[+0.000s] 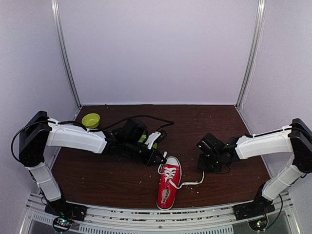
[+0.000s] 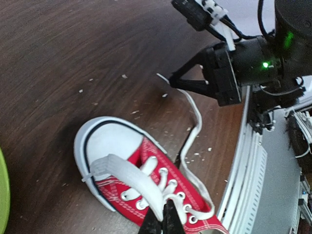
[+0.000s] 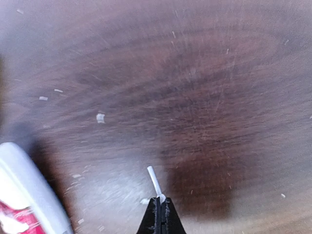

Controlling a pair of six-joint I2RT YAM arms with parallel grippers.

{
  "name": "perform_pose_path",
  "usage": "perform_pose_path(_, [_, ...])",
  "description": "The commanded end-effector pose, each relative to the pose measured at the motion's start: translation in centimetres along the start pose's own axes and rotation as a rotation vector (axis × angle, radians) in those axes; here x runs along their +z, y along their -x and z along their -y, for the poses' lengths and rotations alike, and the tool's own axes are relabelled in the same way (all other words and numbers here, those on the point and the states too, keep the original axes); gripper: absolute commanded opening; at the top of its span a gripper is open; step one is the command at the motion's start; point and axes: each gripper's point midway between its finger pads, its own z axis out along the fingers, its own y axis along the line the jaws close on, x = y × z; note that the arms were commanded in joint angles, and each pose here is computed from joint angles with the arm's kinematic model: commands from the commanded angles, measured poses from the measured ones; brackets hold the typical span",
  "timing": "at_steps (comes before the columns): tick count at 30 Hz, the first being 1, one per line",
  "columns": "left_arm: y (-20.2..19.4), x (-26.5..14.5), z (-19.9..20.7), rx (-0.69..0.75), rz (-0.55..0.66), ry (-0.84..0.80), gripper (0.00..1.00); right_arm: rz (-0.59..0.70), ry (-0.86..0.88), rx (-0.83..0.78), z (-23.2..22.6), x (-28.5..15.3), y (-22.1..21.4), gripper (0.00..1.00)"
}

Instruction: Tie the shoes

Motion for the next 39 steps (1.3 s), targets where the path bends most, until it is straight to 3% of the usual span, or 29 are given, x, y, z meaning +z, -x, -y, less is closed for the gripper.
perform_pose_path(1, [1.8,0.0,3.7,0.127,0.043,-0.207,0.00,0.157,0.121,0.004,-2.5,-5.6,4.1,0.00])
perform_pose_path(9, [2.9,0.7,5.8,0.172,0.020,-0.340,0.00,0.385,0.452,0.024,-6.2,-14.5,8.3,0.00])
perform_pose_path(21, [3.5,2.8,5.8,0.161,-0.038,-0.370,0.00,0.511,0.809,-0.008,-10.7,-21.7,9.8,0.00])
perform_pose_path(33, [4.2,2.9,6.4,0.168,-0.039,-0.401,0.03,0.579,0.864,-0.046,-12.1,-24.0,11.0,0.00])
perform_pose_path(39, [4.7,3.1,2.8,0.131,-0.012,-0.177,0.01,0.597,0.877,-0.049,-12.2,-24.8,11.3,0.00])
